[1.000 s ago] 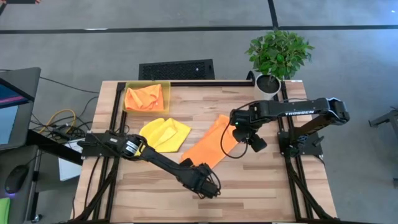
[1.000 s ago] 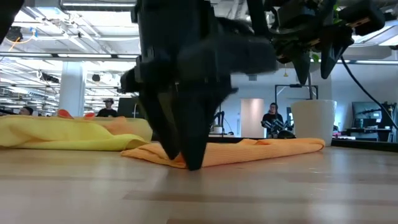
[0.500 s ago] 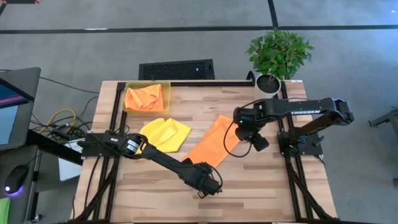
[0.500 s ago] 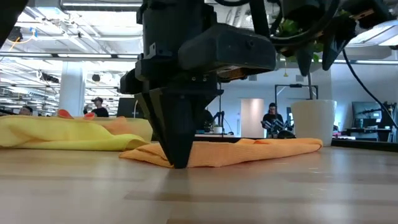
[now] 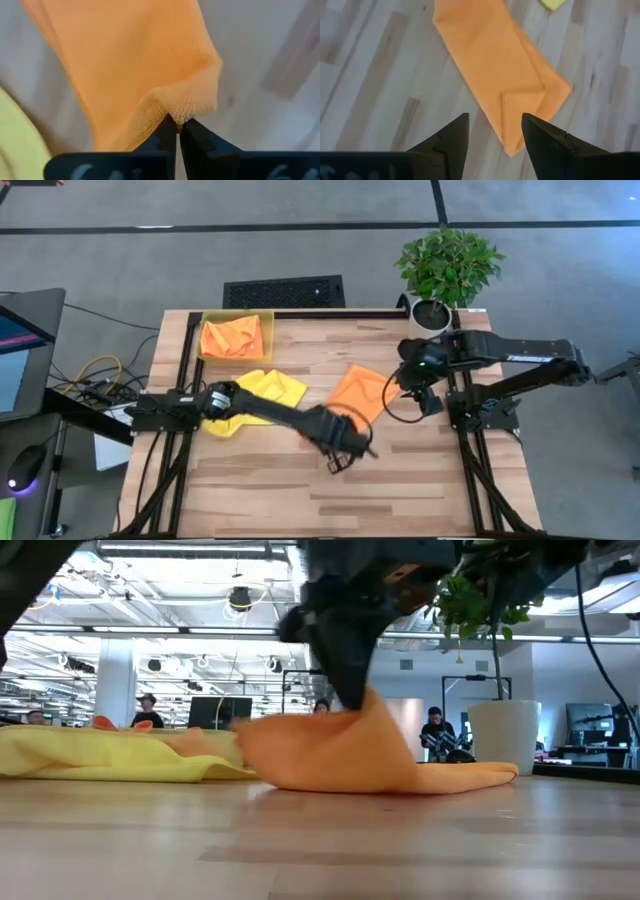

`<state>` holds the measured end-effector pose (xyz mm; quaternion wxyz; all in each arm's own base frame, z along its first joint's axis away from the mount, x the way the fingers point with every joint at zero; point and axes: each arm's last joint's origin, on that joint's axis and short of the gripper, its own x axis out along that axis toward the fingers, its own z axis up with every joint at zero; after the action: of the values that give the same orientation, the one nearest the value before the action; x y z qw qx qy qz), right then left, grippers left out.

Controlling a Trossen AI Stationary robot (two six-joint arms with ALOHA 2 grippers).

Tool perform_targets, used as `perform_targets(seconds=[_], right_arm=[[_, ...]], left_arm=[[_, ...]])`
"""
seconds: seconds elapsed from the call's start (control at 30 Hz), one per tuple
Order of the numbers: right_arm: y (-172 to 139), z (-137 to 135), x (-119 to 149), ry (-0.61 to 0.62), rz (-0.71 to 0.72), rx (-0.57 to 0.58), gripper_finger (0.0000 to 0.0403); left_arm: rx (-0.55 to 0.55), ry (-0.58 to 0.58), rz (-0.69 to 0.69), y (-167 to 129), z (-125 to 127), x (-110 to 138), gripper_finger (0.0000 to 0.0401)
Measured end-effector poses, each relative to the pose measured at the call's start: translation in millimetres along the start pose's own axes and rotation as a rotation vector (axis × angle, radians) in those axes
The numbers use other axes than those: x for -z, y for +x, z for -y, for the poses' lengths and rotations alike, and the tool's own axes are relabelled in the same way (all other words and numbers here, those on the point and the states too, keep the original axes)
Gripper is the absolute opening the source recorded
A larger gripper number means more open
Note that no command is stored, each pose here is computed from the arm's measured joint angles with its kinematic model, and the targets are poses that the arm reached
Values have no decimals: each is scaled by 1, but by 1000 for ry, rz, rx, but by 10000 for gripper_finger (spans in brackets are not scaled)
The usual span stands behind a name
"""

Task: Fold microfiber towels
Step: Fold the orange microfiber cloth

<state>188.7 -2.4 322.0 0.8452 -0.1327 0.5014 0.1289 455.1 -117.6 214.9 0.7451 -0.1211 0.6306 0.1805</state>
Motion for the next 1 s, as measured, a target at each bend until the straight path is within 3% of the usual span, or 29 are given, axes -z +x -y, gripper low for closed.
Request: perform_targets(seconds=[0.33, 0.53, 0.8, 1.0], right_arm=[[-21, -6, 9, 26, 82, 34, 205], [-24, -7, 11, 57, 93, 37, 205], [-24, -7, 11, 65, 92, 37, 205], [-24, -7, 11, 65, 92, 37, 205]], left_arm=[[38, 76, 122, 17, -80, -71, 0], [96, 79, 285, 19, -119, -106, 0], [87, 125, 446, 16, -142, -129, 0], [109, 124, 485, 24, -146, -137, 0]])
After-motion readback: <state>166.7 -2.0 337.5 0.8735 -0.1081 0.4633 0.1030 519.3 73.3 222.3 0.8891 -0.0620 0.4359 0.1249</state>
